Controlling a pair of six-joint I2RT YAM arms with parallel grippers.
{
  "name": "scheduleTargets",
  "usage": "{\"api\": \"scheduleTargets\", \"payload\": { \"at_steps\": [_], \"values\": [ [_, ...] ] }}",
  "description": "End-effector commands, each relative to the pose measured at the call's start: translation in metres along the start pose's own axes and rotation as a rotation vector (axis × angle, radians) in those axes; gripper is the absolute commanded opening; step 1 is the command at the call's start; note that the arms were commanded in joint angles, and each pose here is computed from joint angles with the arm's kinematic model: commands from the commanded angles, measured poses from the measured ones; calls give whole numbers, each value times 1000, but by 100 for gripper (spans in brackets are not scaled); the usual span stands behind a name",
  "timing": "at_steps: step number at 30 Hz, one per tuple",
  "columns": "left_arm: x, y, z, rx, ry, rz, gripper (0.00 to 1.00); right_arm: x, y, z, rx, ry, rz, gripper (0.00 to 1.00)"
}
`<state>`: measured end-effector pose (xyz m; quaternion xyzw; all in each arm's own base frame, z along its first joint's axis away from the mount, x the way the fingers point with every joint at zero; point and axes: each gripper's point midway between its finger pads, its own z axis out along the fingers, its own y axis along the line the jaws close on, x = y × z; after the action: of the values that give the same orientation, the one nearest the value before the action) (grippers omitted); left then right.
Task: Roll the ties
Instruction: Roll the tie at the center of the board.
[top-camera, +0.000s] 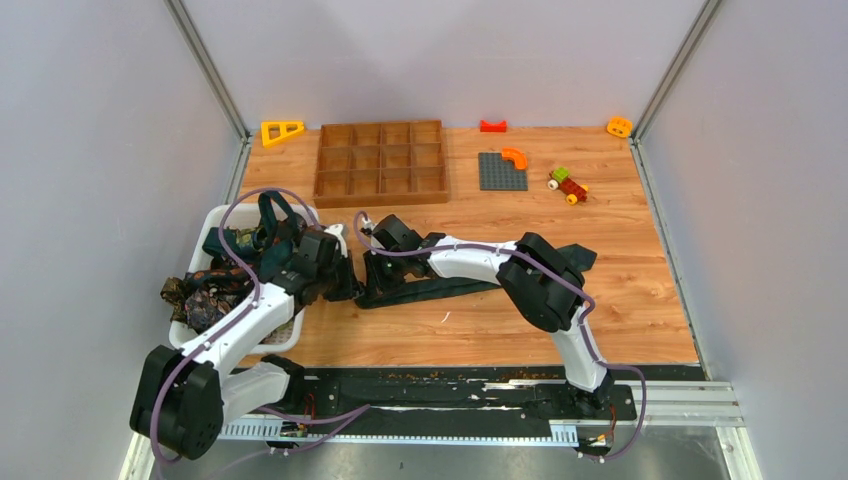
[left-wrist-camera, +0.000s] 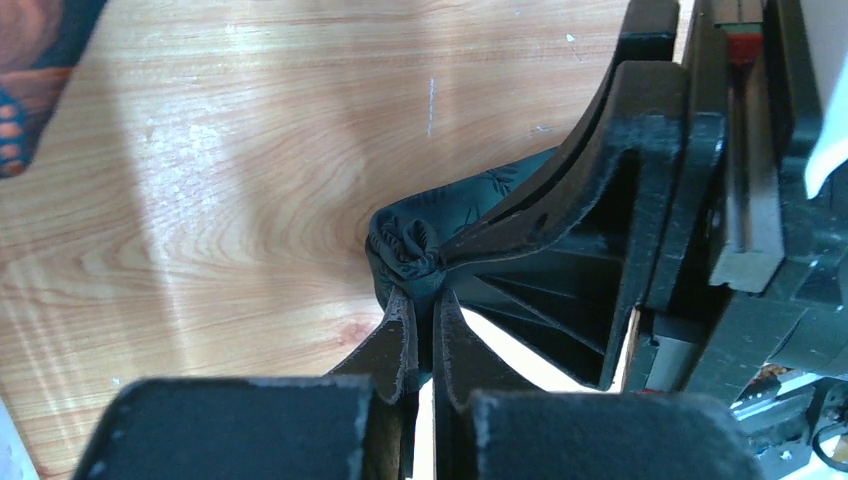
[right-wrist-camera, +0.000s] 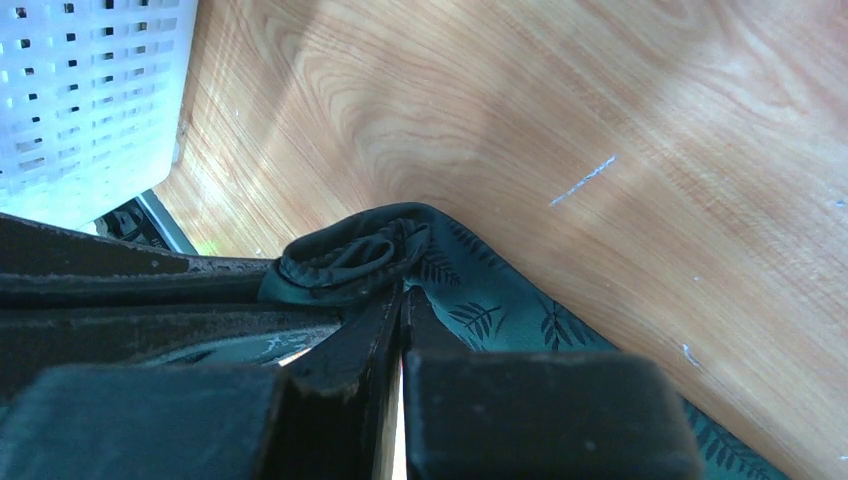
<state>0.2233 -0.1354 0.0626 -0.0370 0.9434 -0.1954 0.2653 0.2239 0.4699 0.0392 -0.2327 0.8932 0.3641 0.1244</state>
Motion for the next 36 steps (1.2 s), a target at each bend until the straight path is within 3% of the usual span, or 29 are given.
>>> {"api": "scheduleTargets", "payload": {
  "at_steps": [1, 19, 36],
  "values": [
    [-15, -16, -1, 17, -28, 67, 0, -1, 19, 5, -68, -16, -11, 4],
    [3, -22, 25, -80, 75, 150, 0, 4, 11, -3, -37, -21, -21, 3],
    [17, -21, 42, -101, 135, 159, 2, -3, -5, -53, 68, -102, -25, 4]
  ]
}}
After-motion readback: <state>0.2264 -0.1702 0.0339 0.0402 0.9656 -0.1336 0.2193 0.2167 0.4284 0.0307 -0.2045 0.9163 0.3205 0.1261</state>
